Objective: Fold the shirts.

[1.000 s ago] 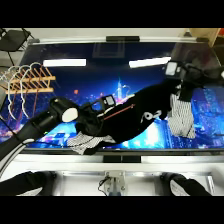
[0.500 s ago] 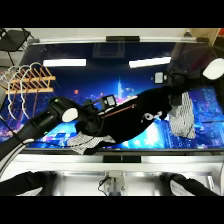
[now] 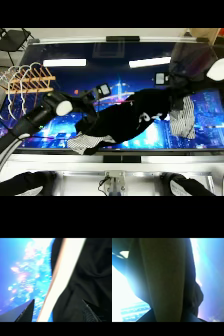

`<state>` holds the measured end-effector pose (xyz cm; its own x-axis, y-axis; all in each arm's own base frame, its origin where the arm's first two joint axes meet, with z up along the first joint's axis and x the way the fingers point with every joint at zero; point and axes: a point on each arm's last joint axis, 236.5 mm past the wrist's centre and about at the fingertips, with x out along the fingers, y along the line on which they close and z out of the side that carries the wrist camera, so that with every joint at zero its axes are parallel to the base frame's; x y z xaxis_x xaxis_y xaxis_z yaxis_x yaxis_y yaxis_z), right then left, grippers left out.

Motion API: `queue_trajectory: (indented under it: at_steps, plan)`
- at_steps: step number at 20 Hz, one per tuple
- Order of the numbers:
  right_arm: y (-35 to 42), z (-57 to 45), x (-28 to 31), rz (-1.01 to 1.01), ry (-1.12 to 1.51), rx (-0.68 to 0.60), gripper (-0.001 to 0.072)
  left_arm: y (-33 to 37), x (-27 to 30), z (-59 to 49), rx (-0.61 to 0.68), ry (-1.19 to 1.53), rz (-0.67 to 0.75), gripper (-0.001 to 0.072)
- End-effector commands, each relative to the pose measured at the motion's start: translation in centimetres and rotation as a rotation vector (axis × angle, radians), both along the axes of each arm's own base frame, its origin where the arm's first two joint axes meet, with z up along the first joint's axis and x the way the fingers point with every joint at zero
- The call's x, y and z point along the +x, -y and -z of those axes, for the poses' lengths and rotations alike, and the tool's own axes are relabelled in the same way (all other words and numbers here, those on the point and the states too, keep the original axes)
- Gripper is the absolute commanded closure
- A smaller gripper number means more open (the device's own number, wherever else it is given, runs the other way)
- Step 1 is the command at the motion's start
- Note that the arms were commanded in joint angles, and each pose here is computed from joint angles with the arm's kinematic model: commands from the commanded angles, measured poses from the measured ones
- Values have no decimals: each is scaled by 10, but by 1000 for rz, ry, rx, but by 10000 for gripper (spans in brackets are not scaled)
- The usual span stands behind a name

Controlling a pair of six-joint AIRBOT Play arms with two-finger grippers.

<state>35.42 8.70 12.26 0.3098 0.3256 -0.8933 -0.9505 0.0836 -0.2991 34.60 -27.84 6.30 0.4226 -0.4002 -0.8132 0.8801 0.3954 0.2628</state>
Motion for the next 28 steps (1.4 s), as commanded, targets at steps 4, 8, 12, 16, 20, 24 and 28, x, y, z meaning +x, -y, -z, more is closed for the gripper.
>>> queue_trajectory:
  at_steps: [4,8,12,16,20,24,28]
  plan:
    - [0,-1,-24,42,-97,16,654,-41,8,-51,-50,7,-96,-13]
    - [-18,1,-32,-7,-108,1,656,-52,13,-54,-200,-109,-203,-13]
    - [-19,1,-29,55,-113,0,656,-94,41,-65,-363,-175,-475,-12]
    - [-26,-25,-14,152,-7,88,659,-147,53,-65,-467,-258,-753,-3]
    - [-41,-84,-5,340,128,311,660,-117,37,-27,-599,-436,-791,6]
    - [-39,-107,-17,459,128,401,660,-48,31,-10,-850,-569,-817,4]
    - [-38,-110,-20,487,122,419,660,24,44,-28,-1059,-608,-822,4]
